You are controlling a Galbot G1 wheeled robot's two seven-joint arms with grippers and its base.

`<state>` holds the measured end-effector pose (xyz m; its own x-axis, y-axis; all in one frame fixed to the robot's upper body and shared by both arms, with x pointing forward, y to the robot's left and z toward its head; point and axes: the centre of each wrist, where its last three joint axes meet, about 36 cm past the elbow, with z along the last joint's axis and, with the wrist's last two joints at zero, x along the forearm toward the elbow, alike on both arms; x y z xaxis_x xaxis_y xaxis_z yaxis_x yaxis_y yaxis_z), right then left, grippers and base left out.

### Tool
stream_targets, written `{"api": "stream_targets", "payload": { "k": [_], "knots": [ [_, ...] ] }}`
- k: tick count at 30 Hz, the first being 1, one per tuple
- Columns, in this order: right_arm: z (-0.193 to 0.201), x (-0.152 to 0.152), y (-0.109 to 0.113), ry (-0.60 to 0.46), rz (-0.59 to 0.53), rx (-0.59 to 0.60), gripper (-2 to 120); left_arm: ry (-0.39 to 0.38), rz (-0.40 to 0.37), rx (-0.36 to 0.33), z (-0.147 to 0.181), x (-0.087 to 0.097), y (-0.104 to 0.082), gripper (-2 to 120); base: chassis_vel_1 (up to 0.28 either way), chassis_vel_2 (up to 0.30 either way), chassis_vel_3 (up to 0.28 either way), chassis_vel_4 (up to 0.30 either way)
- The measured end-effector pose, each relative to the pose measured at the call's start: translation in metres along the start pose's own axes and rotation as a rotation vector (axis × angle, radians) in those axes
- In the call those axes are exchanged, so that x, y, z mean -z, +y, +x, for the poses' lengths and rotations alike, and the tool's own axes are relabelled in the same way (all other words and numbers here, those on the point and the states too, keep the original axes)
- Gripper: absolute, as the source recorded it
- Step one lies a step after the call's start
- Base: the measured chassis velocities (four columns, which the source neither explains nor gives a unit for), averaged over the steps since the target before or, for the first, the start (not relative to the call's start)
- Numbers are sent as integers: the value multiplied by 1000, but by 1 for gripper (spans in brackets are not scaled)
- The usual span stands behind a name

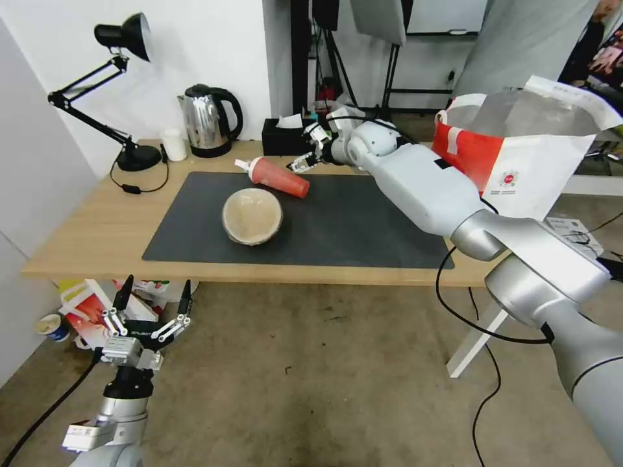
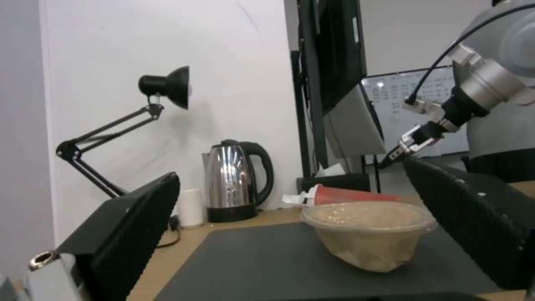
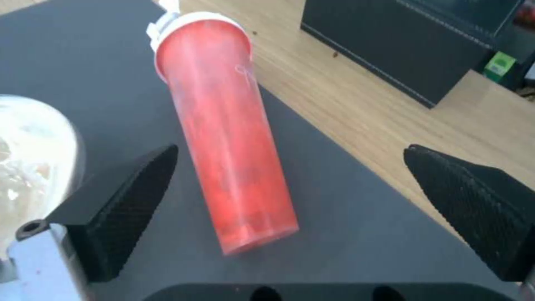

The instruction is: Pick up the trash from the table and place it into the takeout bag.

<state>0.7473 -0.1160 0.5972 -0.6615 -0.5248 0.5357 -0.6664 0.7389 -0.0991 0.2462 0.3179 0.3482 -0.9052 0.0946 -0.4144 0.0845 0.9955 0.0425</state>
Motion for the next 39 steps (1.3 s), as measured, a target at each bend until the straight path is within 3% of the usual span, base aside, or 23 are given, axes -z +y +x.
{"api": "stream_targets", "payload": {
  "k": [24,39],
  "knots": [
    [-24,4,19,12,2,45,100,0,0,0,0,0,0,100,0,0,0,0],
    [-32,-18,19,23,24,35,100,0,0,0,0,0,0,100,0,0,0,0]
  ]
}}
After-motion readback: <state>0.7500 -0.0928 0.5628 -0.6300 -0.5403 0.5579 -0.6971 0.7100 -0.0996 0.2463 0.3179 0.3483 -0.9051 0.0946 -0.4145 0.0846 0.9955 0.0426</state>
